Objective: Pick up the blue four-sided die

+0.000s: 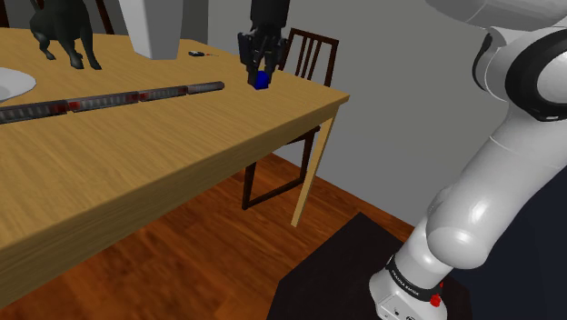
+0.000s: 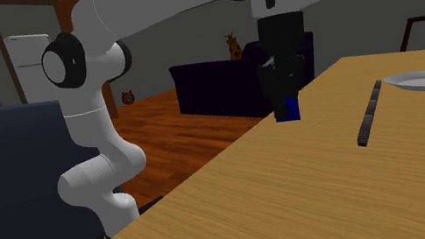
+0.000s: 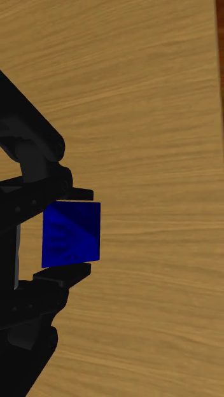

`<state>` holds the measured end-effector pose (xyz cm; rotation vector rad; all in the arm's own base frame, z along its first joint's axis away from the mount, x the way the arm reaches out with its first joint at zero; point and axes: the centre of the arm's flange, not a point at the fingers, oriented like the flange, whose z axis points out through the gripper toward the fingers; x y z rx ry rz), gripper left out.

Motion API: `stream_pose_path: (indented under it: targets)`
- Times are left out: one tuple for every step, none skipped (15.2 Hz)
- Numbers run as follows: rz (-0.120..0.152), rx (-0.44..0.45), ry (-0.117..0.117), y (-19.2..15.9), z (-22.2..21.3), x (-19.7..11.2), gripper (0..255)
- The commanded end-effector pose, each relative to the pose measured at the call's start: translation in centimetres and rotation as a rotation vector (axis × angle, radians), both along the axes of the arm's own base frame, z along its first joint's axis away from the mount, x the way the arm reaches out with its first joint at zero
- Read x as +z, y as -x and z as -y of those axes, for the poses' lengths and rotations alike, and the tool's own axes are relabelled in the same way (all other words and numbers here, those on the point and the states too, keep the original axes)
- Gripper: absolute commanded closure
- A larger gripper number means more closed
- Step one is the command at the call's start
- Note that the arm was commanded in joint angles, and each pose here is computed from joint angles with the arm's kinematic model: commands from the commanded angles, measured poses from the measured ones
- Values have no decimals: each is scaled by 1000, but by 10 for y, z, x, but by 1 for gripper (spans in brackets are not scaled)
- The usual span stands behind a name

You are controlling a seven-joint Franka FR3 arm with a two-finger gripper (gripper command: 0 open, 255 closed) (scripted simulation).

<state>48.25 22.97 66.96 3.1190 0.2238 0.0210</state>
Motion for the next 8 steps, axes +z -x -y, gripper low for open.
stream_pose_path:
  targets:
    - [0,0,0,1,0,11,255]
    - [0,0,0,1,0,16,255]
    - [0,0,0,1,0,21,255]
    - [0,0,0,1,0,27,255]
    - [0,0,0,1,0,32,255]
    - [0,0,0,1,0,37,255]
    - [0,0,0,1,0,38,255]
    - [0,0,0,1,0,38,255]
